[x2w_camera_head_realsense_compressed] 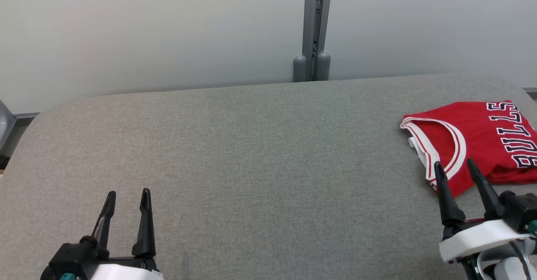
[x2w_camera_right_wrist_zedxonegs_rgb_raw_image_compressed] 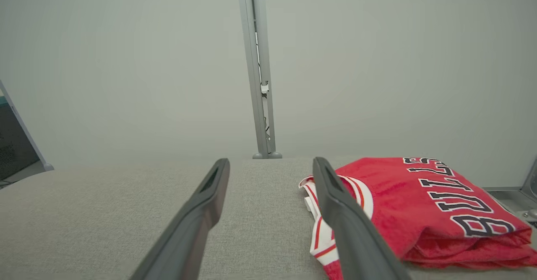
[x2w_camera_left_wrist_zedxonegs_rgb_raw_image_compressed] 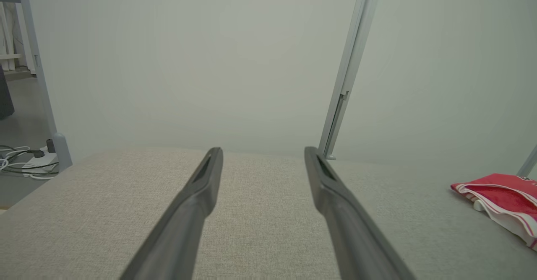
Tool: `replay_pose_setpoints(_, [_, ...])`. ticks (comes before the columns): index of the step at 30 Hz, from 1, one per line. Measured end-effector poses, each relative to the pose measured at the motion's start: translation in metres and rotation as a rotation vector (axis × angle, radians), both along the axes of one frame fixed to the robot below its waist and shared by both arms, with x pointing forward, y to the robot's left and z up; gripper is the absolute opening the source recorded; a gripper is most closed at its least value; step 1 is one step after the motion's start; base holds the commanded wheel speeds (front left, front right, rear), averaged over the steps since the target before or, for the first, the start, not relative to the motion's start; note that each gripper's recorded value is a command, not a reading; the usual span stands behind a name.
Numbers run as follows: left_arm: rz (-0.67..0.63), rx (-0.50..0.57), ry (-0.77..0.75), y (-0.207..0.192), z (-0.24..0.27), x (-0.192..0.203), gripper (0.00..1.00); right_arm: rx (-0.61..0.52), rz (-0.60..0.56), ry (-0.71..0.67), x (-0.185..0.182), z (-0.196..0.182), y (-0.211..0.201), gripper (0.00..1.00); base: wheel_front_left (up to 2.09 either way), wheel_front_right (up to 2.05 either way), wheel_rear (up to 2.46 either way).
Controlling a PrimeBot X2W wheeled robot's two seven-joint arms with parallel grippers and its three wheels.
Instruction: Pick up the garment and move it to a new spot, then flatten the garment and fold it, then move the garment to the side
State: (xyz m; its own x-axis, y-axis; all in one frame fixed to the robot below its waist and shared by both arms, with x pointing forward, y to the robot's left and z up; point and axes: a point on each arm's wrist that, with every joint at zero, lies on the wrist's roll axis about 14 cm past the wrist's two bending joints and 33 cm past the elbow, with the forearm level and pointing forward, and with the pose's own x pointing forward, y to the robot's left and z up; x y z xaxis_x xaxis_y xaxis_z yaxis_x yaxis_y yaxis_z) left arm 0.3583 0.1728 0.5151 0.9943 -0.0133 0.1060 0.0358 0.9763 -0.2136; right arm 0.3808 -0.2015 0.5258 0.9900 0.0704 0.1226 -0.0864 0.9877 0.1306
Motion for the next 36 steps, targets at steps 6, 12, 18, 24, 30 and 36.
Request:
replay_pose_setpoints(6, [0.01,0.03,0.015,0.002,-0.005,-0.003,1.0,-0.006,0.011,0.018,-0.004,-0.008,0.008,1.0,0.0,0.0,0.0])
replay_pose_setpoints(12, [0.009,0.036,0.032,0.001,-0.011,-0.003,1.0,0.005,0.041,0.016,-0.004,-0.007,0.019,1.0,0.0,0.0,0.0])
replay_pose_setpoints(18, [0.011,0.043,0.036,0.001,-0.012,0.0,1.0,0.003,0.054,0.022,-0.005,-0.009,0.022,1.0,0.0,0.0,0.0])
replay_pose_setpoints(24, [0.011,0.041,0.037,0.0,-0.013,0.002,1.0,0.006,0.06,0.018,-0.006,-0.008,0.024,1.0,0.0,0.0,0.0])
replay_pose_setpoints(30, [0.006,0.039,0.043,-0.001,-0.015,0.001,1.0,0.012,0.063,0.016,-0.005,-0.007,0.026,1.0,0.0,0.0,0.0])
replay_pose_setpoints(36, [0.012,0.033,0.047,0.001,-0.016,0.001,1.0,0.013,0.066,0.018,-0.005,-0.008,0.027,1.0,0.0,0.0,0.0])
